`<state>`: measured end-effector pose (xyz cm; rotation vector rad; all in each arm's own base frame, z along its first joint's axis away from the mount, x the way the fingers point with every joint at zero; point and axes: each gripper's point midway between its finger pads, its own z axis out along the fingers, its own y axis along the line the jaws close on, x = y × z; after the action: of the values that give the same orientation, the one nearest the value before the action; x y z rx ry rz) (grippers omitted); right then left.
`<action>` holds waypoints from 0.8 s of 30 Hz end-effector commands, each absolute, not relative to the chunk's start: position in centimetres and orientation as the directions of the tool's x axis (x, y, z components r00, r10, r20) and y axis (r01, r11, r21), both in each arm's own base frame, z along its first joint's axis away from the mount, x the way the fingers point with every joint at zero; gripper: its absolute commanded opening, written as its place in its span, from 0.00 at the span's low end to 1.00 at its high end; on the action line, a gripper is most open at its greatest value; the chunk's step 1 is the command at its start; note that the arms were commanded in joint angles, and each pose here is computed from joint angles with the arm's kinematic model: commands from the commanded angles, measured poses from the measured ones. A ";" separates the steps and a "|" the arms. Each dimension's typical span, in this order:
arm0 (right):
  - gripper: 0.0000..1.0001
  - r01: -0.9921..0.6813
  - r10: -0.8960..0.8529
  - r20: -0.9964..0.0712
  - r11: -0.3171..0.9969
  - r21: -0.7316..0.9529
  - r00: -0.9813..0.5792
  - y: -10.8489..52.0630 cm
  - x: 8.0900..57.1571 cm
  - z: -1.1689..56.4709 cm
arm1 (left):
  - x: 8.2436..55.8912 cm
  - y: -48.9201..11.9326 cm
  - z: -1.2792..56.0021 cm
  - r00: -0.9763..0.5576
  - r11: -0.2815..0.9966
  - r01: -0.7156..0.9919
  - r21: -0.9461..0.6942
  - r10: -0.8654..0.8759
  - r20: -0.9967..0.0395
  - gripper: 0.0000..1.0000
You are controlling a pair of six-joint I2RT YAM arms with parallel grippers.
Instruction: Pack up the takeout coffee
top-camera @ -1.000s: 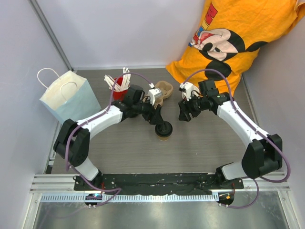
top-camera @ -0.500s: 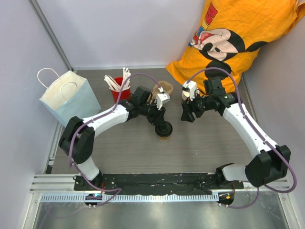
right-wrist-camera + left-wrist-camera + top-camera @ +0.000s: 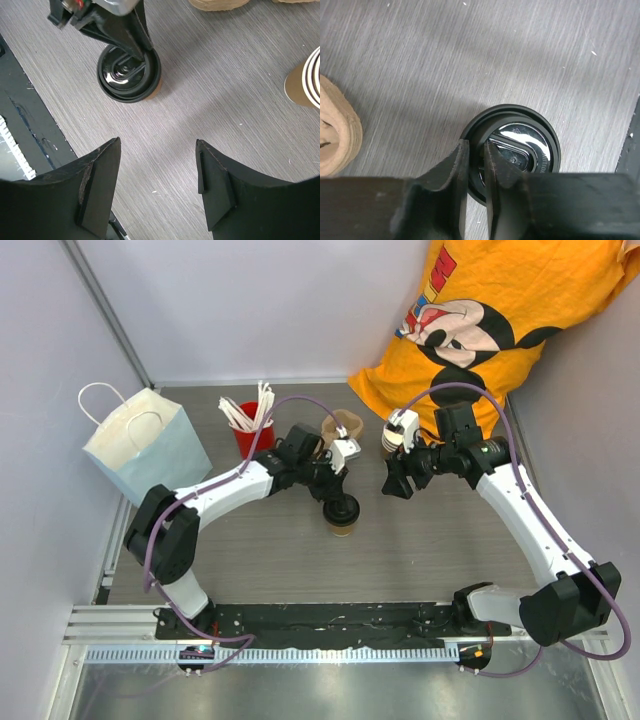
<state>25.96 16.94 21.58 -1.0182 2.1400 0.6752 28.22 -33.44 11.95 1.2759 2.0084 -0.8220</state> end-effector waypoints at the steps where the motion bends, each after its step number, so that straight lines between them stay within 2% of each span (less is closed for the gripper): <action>1: 0.66 -0.828 -0.444 -0.792 0.546 0.131 -0.418 17.3 26.2 24.1 | 29.2 -33.5 12.9 -0.339 0.430 0.898 -0.091 0.546 -0.766 0.13; 6: 0.66 -0.828 -0.440 -0.798 0.546 0.126 -0.412 17.3 26.2 24.4 | 28.5 -33.6 12.4 -0.378 0.508 0.860 -0.055 0.559 -0.738 0.00; 14: 0.66 -0.830 -0.434 -0.812 0.548 0.106 -0.390 17.3 26.4 25.4 | 28.8 -31.8 12.3 -0.561 0.727 0.685 -0.038 0.494 -0.664 0.00; 21: 0.66 -0.826 -0.428 -0.819 0.556 0.095 -0.382 17.2 26.6 26.0 | 28.1 -32.1 12.6 -0.653 0.782 0.610 -0.127 0.405 -0.640 0.01; 22: 0.66 -0.826 -0.426 -0.821 0.556 0.093 -0.380 17.2 26.5 26.2 | 28.2 -32.2 12.6 -0.662 0.788 0.600 -0.137 0.394 -0.638 0.02; 23: 0.66 -0.825 -0.428 -0.820 0.558 0.092 -0.381 17.2 26.5 26.1 | 28.0 -32.4 12.5 -0.673 0.790 0.594 -0.149 0.386 -0.631 0.09; 24: 0.66 -0.824 -0.427 -0.820 0.560 0.091 -0.381 17.1 26.5 26.1 | 28.0 -32.5 12.6 -0.673 0.789 0.595 -0.154 0.384 -0.632 0.11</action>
<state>26.24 17.14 23.29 -1.0156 2.0946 0.6698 28.21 -32.68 12.08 0.8203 2.3218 -0.4694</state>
